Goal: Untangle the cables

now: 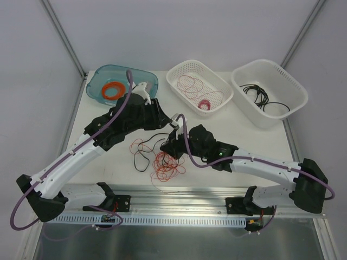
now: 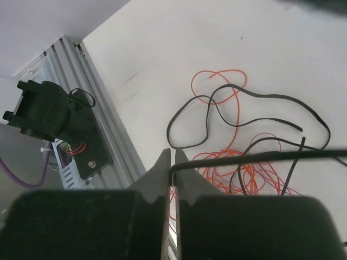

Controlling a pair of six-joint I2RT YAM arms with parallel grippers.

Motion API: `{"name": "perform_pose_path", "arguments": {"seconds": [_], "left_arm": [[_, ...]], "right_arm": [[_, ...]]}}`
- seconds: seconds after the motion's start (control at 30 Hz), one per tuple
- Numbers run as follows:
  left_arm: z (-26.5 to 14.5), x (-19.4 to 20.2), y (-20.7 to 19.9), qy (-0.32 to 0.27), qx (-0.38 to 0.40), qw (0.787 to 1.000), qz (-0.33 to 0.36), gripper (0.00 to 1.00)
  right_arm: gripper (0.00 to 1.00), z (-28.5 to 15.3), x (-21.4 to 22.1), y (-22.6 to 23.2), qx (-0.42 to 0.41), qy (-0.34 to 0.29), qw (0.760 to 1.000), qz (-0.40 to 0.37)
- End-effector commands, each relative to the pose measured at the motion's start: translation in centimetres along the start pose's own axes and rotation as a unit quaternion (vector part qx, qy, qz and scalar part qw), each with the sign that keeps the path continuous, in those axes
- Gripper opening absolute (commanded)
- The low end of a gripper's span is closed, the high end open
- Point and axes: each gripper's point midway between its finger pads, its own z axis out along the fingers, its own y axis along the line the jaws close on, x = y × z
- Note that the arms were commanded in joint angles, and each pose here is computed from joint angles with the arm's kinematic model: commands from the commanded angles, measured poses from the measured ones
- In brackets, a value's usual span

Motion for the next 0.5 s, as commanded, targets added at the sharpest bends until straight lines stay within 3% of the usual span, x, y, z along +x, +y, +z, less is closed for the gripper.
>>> {"name": "perform_pose_path", "arguments": {"seconds": [0.0,0.07,0.2,0.33,0.47], "left_arm": [[-0.6,-1.0,0.4,-0.034,-0.006,0.999,0.001,0.40],[-1.1,-1.4,0.6,-0.045,-0.009,0.999,0.016,0.52],[-2.0,-2.1,1.5,-0.064,-0.019,0.997,0.049,0.86],[-2.7,-1.6,3.3,-0.075,-0.039,0.994,0.074,0.98],[-3.0,-0.4,5.9,-0.080,-0.072,0.991,0.083,0.99]], "right_arm": [[0.01,-2.9,-4.7,0.2,0.025,-0.051,0.998,-0.025],[0.01,-4.5,-5.6,-0.7,0.051,-0.058,0.996,-0.040],[0.01,-6.9,-7.0,-2.5,0.086,-0.065,0.993,-0.037],[0.01,-10.2,-10.6,-3.2,0.117,-0.083,0.989,-0.037],[0.01,-14.1,-14.2,-3.6,0.163,-0.091,0.982,-0.037]]}}
